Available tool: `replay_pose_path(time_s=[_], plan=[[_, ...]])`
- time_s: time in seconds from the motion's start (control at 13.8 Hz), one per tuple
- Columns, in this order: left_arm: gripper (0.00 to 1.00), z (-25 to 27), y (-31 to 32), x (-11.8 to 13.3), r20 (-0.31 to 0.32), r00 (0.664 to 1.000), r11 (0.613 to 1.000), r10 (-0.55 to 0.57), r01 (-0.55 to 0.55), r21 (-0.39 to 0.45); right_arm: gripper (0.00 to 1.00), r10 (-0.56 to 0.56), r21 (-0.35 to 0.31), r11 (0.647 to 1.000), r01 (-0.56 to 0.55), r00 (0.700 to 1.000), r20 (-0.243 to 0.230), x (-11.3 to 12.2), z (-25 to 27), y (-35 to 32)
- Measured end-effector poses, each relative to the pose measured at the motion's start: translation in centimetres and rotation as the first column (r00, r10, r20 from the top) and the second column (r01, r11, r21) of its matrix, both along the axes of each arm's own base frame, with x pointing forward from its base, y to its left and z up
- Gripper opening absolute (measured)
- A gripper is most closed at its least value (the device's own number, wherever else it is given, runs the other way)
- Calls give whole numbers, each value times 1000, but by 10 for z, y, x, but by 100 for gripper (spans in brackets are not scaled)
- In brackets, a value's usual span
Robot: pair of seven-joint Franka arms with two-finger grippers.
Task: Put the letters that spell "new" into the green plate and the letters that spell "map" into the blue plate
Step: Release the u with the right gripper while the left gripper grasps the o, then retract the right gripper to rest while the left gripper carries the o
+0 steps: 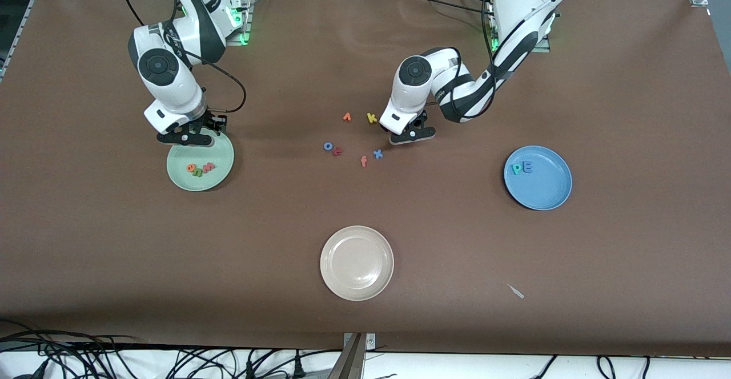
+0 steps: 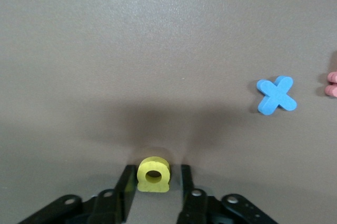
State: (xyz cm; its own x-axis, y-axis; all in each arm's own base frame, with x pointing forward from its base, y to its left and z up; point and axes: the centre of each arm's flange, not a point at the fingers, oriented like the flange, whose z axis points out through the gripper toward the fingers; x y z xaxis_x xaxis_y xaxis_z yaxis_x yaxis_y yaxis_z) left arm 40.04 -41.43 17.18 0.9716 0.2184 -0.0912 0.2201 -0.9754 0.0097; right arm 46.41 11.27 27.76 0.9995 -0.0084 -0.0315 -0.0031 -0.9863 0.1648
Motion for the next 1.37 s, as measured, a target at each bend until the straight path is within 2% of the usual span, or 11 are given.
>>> replay_pose_path(time_s=[0.14, 0.43, 0.65, 0.79, 0.87, 0.94, 1.01, 1.23, 1.37], plan=[[34, 0, 0, 0, 0, 1000, 1000, 0, 0, 0, 72, 5, 3, 1000, -5, 1000, 13, 11, 21, 2], [28, 1, 0, 0, 1, 1000, 1000, 0, 0, 1, 73, 21, -24, 999, -22, 1000, -20, 52, 98, 6], [28, 1, 0, 0, -1, 1000, 1000, -2, 2, 5, 75, 63, 14, 998, -63, 997, -39, 82, 159, 17], [28, 1, 1, 2, -10, 1000, 1000, -13, 13, 27, 79, 78, 11, 997, -77, 996, -36, 98, 192, 24], [28, 1, 4, 4, -17, 1000, 999, -24, 25, 42, 85, 85, 8, 996, -85, 996, -36, 103, 206, 27], [28, 2, 8, 9, -27, 999, 997, -34, 36, 65, 96, 96, 6, 995, -95, 995, -40, 105, 217, 28], [28, 3, 14, 16, -40, 998, 994, -51, 54, 91, 100, 103, 4, 995, -103, 994, -44, 107, 227, 28], [28, 20, 35, 50, -115, 986, 980, -124, 140, 140, 100, 104, 13, 995, -103, 993, -57, 108, 255, 14], [28, 39, 60, 83, -191, 965, 968, -182, 211, 140, 100, 99, 59, 994, -95, 993, -59, 107, 275, -2]])
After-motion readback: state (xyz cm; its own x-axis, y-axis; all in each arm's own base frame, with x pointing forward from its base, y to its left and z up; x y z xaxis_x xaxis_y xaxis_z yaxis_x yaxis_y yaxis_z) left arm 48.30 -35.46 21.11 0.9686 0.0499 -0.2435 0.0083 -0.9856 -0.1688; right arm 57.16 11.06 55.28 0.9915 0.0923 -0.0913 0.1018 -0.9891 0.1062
